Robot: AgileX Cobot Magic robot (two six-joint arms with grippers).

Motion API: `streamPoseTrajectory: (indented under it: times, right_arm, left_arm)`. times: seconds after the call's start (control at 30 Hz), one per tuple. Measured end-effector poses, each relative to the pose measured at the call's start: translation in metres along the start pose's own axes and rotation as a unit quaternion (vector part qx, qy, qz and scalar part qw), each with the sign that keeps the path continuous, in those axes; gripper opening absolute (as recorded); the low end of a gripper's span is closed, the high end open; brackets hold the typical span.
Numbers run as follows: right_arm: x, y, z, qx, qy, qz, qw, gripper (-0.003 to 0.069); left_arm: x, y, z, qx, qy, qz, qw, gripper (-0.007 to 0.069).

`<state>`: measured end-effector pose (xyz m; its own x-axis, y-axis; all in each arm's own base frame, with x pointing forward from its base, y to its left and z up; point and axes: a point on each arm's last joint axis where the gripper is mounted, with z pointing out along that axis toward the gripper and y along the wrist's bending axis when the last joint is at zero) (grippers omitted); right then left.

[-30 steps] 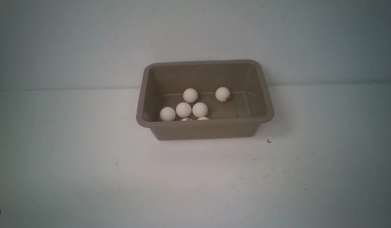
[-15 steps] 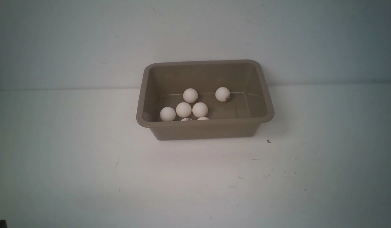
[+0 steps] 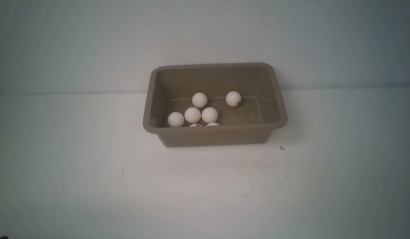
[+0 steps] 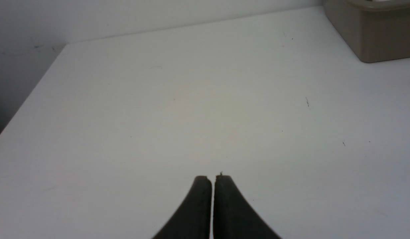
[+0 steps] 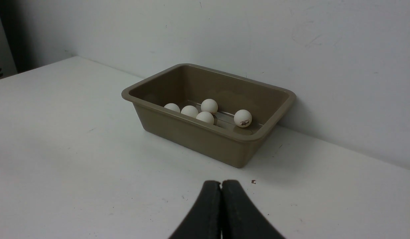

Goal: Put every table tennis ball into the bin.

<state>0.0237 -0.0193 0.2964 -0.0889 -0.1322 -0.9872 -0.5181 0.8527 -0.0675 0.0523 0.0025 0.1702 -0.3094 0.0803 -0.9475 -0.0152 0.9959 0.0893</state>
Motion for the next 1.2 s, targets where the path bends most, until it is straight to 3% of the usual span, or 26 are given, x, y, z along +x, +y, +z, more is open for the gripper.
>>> streamPoseTrajectory:
  times: [0.97,1.2]
  right_arm:
    - [0.0016,-0.0006,0.0000,0.003,0.009,0.000,1.000,-0.0016]
    - [-0.0028,0.0024,-0.0014,0.009,-0.015,0.032,0.999,-0.0016]
  left_arm:
    - [0.0000,0.0000,0.0000,0.000,0.000,0.000,1.000,-0.0004]
    - [0.0000,0.0000,0.0000,0.000,0.000,0.000,1.000,-0.0004]
